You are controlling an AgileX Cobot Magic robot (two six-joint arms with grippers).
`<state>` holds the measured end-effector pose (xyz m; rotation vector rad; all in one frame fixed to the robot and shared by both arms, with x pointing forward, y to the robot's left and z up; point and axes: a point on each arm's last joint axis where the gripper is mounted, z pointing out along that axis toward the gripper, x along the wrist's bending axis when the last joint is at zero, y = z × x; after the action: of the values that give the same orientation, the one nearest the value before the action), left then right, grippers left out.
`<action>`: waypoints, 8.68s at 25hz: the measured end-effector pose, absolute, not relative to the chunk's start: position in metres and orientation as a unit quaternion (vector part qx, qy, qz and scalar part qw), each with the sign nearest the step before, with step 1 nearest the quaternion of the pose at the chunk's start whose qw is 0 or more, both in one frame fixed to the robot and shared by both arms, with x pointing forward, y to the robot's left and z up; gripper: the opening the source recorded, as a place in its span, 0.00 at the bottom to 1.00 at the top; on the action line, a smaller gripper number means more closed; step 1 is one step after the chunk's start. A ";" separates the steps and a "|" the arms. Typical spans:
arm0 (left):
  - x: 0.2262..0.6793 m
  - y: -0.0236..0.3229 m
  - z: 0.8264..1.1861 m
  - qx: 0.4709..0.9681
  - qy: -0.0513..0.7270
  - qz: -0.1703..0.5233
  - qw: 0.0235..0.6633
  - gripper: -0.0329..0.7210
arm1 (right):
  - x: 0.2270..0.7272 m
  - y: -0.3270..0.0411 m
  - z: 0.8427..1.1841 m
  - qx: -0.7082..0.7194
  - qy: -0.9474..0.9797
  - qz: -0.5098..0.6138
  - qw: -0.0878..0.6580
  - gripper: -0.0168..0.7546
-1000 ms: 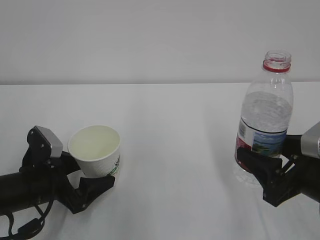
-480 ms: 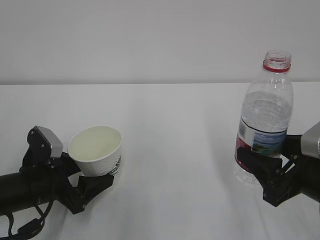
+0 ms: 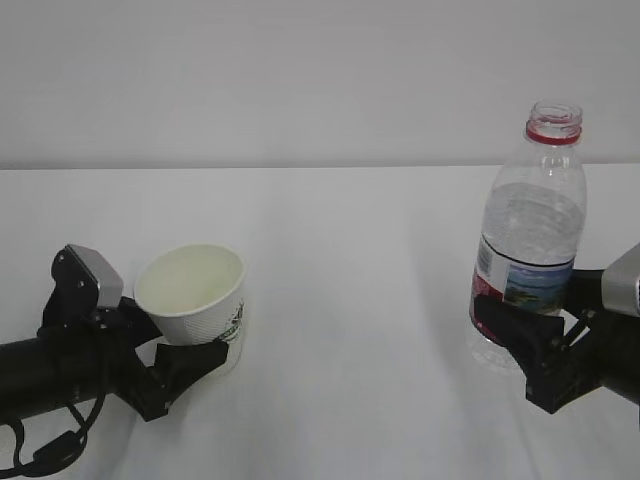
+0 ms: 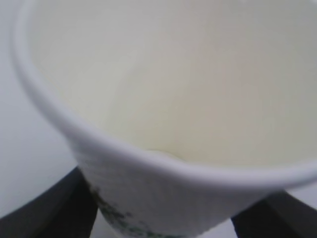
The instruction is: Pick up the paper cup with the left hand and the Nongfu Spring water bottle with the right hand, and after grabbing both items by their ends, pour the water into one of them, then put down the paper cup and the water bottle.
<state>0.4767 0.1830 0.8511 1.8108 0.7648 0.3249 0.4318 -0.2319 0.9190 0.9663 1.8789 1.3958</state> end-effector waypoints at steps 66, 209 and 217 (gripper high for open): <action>0.401 0.134 0.895 0.796 0.156 0.030 0.584 0.78 | 0.420 -0.219 0.917 0.276 0.755 0.537 0.255 0.67; 0.438 0.091 0.910 0.789 0.178 0.076 0.583 0.78 | 0.503 -0.196 1.006 -0.121 0.759 0.256 0.586 0.67; 0.437 0.090 0.910 0.791 0.174 0.074 0.583 0.78 | 0.503 -0.197 1.007 -0.133 0.751 0.246 0.598 0.67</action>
<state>0.4369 0.0905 0.9097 1.8459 0.4059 0.1729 0.5031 -0.1967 1.0073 -0.3089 1.7426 0.5701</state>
